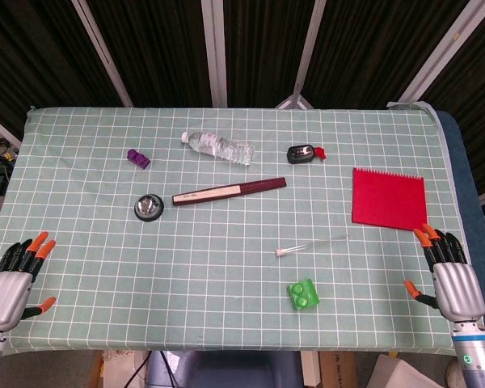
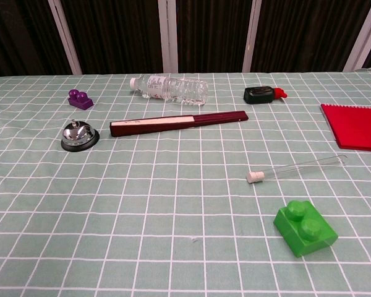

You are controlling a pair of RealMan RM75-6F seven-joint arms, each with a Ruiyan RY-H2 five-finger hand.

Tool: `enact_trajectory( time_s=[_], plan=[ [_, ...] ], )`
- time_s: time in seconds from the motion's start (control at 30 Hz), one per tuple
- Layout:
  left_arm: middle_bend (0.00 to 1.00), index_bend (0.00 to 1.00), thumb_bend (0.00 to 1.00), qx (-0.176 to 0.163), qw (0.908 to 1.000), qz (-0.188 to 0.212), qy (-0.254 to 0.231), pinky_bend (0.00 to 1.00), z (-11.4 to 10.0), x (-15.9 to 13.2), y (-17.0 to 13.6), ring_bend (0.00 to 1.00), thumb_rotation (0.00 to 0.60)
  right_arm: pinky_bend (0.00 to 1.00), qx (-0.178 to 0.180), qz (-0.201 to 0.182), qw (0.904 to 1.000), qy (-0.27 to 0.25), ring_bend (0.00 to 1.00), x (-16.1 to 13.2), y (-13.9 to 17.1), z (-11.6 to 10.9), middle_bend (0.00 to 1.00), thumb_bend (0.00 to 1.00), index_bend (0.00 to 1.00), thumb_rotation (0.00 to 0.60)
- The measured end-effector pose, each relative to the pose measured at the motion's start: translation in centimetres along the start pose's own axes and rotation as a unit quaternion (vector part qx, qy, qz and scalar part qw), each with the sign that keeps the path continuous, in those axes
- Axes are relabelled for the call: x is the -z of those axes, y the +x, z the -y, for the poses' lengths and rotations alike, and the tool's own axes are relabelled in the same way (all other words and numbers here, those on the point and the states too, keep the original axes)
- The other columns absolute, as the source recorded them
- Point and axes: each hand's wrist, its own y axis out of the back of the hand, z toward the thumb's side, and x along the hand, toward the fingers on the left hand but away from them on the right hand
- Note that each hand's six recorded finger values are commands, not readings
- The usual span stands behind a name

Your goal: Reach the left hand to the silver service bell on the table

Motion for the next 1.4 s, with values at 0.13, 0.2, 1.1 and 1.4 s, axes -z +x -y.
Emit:
enact_trajectory(
  time_s=[0.13,0.2,1.1,1.4],
  plan=[
    [0.0,0.0,0.15,0.001,1.0,0.0,0.0,0.0,0.1,0.0,0.1,0.0,0.6,0.0,-0.002,0.001,1.0,-0.002,0.0,0.1,0.0,0.1,0.0,0.29,0.0,0.6],
    [0.0,0.0,0.15,0.003,1.0,0.0,0.002,0.0,0.1,0.0,0.1,0.0,0.6,0.0,-0.002,0.001,1.0,-0.004,0.0,0.1,0.1,0.0,0.0,0.29,0.0,0.6],
    [0.0,0.0,0.61,0.033,0.9972,0.054,0.04,0.0,0.5,-4.4,6.9,0.0,0.6,0.0,-0.018,0.001,0.9998,-0.009,0.0,0.0,0.0,0.4,0.0,0.29,0.0,0.6],
    [0.0,0.0,0.66,0.065,0.9939,0.064,0.062,0.0,1.3,-8.6,13.3,0.0,0.6,0.0,-0.022,0.002,0.9996,-0.016,0.0,0.0,-0.1,0.5,0.0,0.29,0.0,0.6]
  ],
)
